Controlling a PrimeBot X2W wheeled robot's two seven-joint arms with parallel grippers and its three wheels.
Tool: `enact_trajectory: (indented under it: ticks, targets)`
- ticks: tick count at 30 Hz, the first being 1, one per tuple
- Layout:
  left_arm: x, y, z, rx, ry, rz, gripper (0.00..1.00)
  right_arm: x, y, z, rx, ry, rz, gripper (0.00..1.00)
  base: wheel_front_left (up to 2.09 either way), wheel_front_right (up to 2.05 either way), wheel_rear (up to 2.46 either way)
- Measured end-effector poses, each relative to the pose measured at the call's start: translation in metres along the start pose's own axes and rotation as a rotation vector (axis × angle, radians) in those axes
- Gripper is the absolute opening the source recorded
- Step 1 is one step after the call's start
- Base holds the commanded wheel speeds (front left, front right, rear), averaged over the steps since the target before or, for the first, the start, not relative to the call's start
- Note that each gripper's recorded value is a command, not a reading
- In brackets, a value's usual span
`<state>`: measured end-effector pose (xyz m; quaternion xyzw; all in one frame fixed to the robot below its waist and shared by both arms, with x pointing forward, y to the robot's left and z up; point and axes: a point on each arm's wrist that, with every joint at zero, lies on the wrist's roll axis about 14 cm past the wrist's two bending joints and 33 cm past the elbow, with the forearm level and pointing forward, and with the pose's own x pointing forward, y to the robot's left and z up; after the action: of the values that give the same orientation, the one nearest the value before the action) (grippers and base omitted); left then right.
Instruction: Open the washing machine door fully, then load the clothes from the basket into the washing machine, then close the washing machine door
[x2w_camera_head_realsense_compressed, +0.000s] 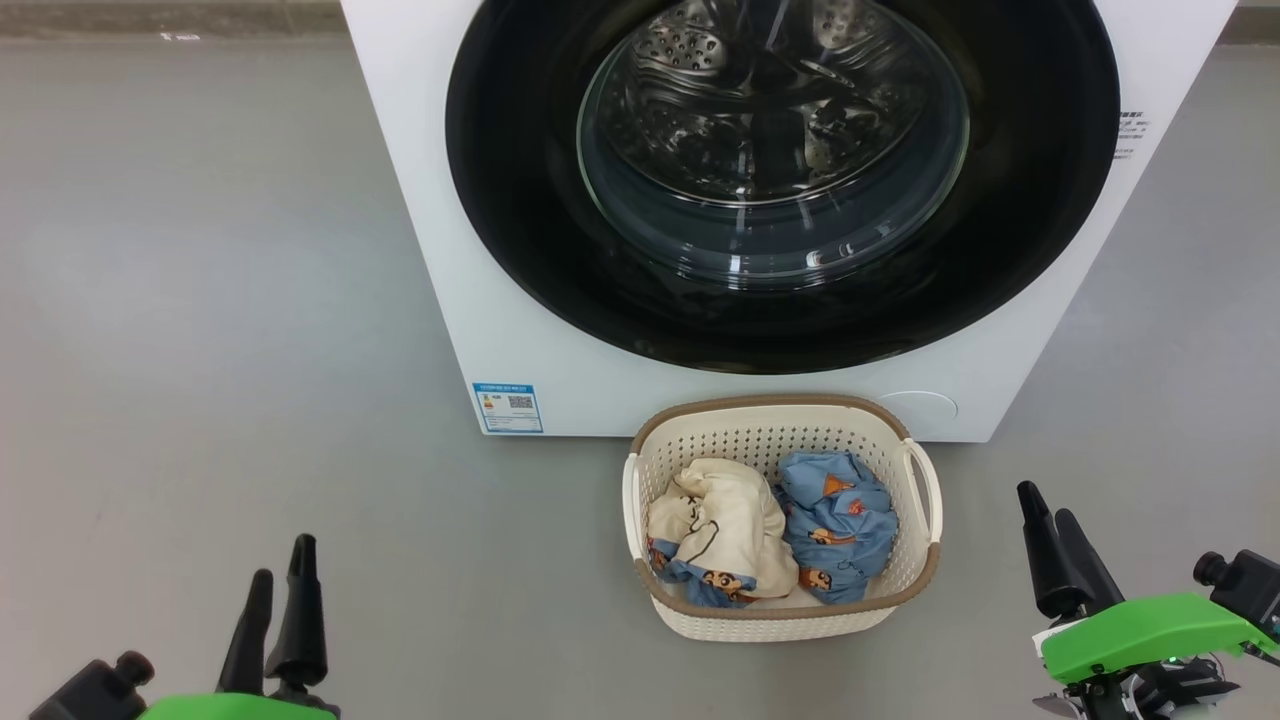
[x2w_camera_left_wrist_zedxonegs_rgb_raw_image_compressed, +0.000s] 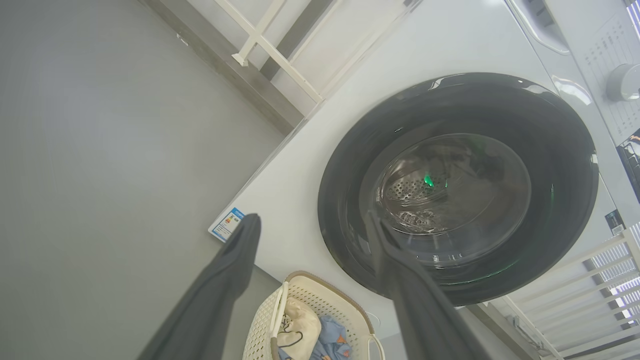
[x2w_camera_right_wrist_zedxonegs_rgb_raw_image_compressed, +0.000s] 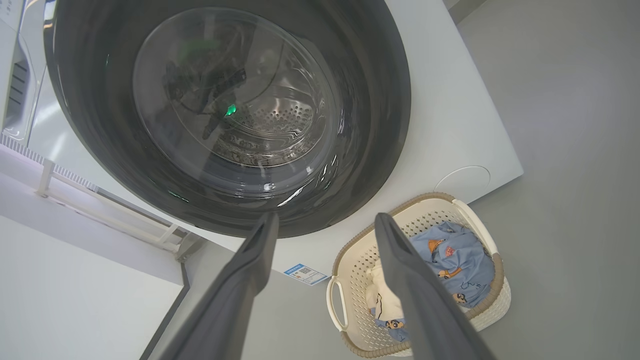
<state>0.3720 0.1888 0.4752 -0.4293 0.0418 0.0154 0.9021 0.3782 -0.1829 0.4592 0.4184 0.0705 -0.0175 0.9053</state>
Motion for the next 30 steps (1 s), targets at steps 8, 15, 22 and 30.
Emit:
enact_trajectory:
  ticks: [8, 15, 22, 30]
  targets:
    - [0.004, -0.004, 0.006, 0.124, -0.016, -0.023, 1.00, 0.002, 0.003, -0.004, -0.095, 0.008, 0.015, 1.00, 0.00, 0.00, 0.00]
    - [0.004, -0.008, 0.008, 0.210, -0.024, -0.040, 1.00, 0.002, 0.007, -0.006, -0.169, 0.010, 0.035, 1.00, 0.00, 0.00, 0.00]
    - [0.003, -0.014, 0.008, 0.295, -0.032, -0.065, 1.00, 0.003, 0.013, -0.003, -0.254, 0.002, 0.065, 1.00, 0.00, 0.00, 0.00]
    - [0.001, -0.020, 0.011, 0.383, -0.049, -0.091, 1.00, 0.003, 0.020, 0.000, -0.344, -0.017, 0.094, 1.00, 0.00, 0.00, 0.00]
